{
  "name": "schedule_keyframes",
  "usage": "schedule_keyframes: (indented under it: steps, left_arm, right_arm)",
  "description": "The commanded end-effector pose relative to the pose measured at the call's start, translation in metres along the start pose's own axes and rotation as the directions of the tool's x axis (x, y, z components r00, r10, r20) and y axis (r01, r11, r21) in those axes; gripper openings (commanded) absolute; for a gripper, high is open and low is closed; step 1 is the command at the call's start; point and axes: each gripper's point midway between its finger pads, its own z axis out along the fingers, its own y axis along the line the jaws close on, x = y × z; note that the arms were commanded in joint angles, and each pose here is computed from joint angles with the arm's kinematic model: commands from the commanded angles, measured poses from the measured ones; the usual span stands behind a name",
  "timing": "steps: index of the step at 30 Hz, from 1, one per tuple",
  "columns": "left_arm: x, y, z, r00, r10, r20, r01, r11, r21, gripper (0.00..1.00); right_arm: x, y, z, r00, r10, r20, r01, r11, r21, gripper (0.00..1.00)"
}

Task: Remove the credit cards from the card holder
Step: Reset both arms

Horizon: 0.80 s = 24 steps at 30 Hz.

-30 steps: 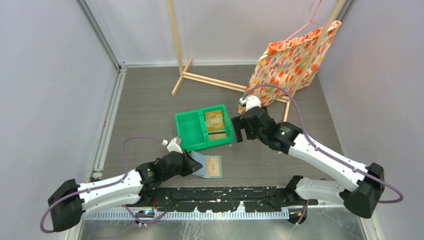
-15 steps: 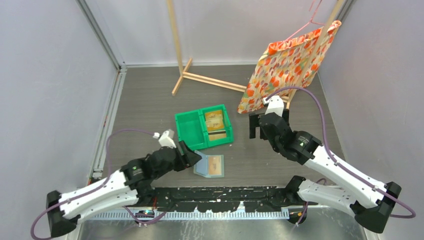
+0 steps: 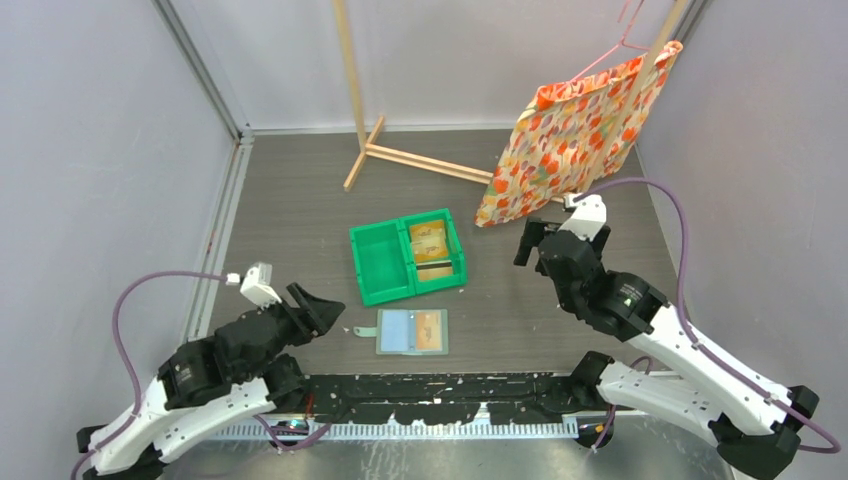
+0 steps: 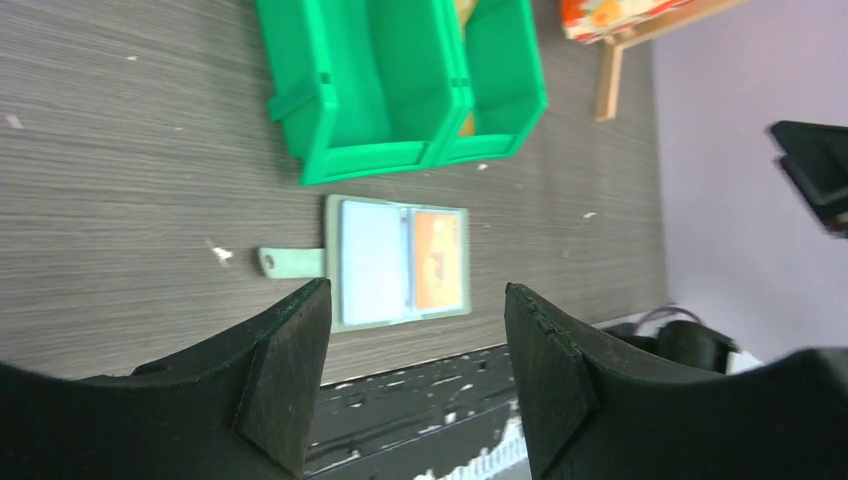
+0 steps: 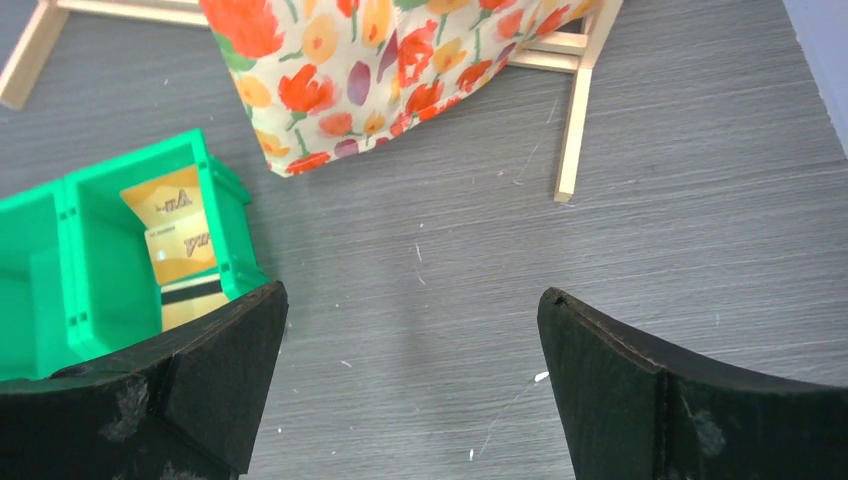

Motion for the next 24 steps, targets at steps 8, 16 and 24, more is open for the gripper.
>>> schedule_keyframes:
  steps: [8, 16, 24]
  left_arm:
    - [-0.020, 0.000, 0.029, 0.930, 0.350, -0.111, -0.366, 0.856, -0.365, 0.72]
    - [-0.026, -0.018, 0.047, 0.895, 0.426, -0.136, -0.443, 0.806, -0.392, 0.77]
    - [-0.025, -0.018, 0.045, 0.906, 0.409, -0.108, -0.419, 0.835, -0.358, 0.78]
  right_arm:
    - [0.002, -0.046, -0.004, 0.994, 0.090, 0.061, -0.102, 0.967, 0.232, 1.00]
    - [0.013, -0.060, -0.006, 0.994, 0.092, 0.061, -0.105, 0.955, 0.278, 1.00]
    - [0.015, -0.070, -0.010, 0.988, 0.126, 0.085, -0.146, 0.945, 0.292, 1.00]
